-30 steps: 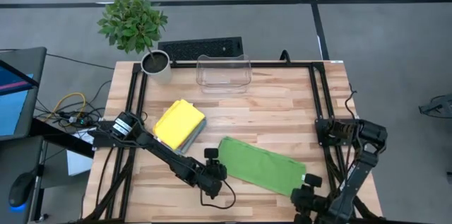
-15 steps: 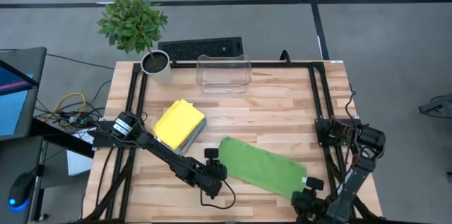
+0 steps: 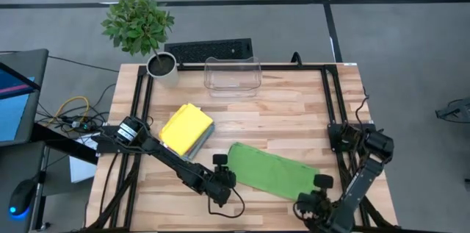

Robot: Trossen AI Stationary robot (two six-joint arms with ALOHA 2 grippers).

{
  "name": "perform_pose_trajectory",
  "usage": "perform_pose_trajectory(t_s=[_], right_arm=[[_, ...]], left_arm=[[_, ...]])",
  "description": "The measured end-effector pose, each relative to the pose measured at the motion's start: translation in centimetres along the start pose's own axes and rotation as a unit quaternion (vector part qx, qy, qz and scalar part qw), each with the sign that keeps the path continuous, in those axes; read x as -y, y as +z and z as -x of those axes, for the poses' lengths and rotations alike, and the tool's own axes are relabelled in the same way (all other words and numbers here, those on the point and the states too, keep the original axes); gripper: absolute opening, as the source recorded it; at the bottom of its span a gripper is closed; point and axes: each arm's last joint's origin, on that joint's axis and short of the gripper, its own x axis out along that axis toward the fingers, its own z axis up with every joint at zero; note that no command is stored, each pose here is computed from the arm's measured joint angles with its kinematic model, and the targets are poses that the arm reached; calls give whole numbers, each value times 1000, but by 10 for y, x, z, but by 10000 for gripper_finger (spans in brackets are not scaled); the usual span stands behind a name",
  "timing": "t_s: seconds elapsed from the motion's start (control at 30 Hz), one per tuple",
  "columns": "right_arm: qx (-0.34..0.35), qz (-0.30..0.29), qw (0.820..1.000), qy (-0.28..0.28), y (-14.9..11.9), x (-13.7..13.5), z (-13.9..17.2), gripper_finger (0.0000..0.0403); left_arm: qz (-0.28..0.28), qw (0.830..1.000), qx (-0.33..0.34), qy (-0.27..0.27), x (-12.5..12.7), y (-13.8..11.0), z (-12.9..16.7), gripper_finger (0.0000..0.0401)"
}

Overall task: Fold microfiber towels
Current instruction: Fold the green microfiber cloth

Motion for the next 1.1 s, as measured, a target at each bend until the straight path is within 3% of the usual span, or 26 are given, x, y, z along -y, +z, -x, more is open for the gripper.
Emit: perform_pose_trajectory(t_s=[0.23, 0.6, 0.97, 1.1], right_arm=[[59, 49, 997, -15, 43, 15, 1, 25], [137, 100, 985, 31, 111, 30, -10, 24], [178, 99, 977, 56, 132, 33, -11, 18], [188, 85, 977, 47, 140, 38, -13, 36]], left_arm=[[0, 1000, 0, 1, 0, 0, 0, 103], [-4, 1000, 1, 3, 0, 0, 0, 103], [-4, 1000, 1, 3, 0, 0, 0, 103], [-4, 1000, 2, 3, 0, 0, 0, 103]])
